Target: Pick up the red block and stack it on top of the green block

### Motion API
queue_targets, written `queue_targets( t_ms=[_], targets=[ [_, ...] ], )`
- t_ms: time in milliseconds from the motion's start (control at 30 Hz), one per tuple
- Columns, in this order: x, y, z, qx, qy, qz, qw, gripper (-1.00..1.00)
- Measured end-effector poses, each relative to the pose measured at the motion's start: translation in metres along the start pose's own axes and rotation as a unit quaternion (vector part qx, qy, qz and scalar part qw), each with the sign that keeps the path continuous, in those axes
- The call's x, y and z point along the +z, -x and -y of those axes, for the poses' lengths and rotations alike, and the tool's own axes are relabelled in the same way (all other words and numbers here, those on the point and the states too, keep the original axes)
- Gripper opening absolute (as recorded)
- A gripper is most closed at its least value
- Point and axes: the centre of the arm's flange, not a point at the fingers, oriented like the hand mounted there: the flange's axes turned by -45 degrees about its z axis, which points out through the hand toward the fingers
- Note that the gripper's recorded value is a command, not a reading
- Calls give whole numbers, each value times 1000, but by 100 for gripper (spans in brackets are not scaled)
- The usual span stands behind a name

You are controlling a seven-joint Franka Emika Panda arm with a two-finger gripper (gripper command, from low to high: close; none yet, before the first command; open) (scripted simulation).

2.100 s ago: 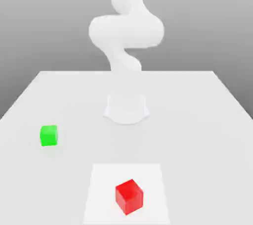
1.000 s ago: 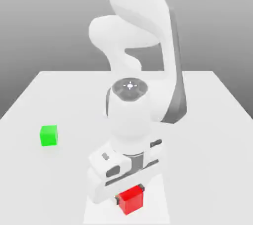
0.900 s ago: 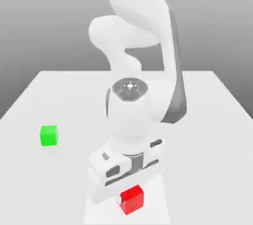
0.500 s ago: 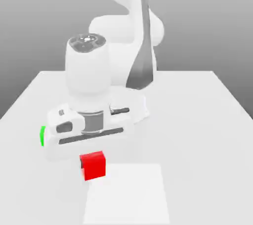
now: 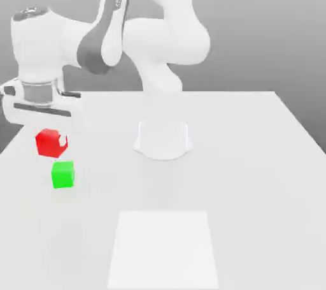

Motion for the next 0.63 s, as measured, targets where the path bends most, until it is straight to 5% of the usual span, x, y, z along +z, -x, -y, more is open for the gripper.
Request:
queue_targets(
  t_ms=[300, 600, 633],
  targets=[
    [32, 1, 5, 7, -40, -3, 999, -100],
    [67, 8, -2, 16, -13, -2, 1000, -100],
    [70, 9, -3, 16, -8, -2, 1000, 100]
  ],
)
